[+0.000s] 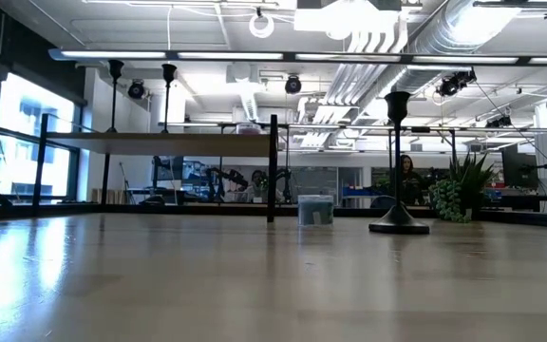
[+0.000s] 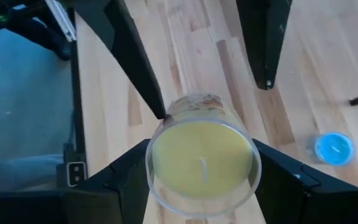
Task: Pick & Place candle stick holders
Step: Put the yellow candle on the shelf
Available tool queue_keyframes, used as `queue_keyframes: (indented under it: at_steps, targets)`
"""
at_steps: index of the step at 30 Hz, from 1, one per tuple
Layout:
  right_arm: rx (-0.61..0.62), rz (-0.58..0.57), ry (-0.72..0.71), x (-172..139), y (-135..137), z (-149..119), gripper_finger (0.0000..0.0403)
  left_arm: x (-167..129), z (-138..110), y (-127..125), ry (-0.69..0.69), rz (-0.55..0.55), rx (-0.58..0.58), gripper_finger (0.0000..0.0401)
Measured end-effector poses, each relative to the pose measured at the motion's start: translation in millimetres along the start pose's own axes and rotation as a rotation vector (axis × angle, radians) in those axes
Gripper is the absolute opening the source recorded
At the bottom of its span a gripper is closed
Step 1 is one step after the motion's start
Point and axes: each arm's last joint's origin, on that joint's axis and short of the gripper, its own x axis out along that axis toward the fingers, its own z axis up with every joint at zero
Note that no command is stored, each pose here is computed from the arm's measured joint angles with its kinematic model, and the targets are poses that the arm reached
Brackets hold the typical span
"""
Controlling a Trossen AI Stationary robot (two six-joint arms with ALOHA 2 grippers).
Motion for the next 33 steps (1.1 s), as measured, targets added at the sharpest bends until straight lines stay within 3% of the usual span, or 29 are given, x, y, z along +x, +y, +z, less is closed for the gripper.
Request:
queue_keyframes:
  at_steps: [9, 33]
  targets:
    - [-0.001, 0.006, -0.012, 0, 0, 1, 0.0221, 0, -3, -2, 0.050, -0.091, 0.001, 0.0243]
    - [0.003, 0.024, -0.002, -1, 0, 1, 0.0221, 16, 1, 5, 0.049, -0.186, -0.033, 0.0243]
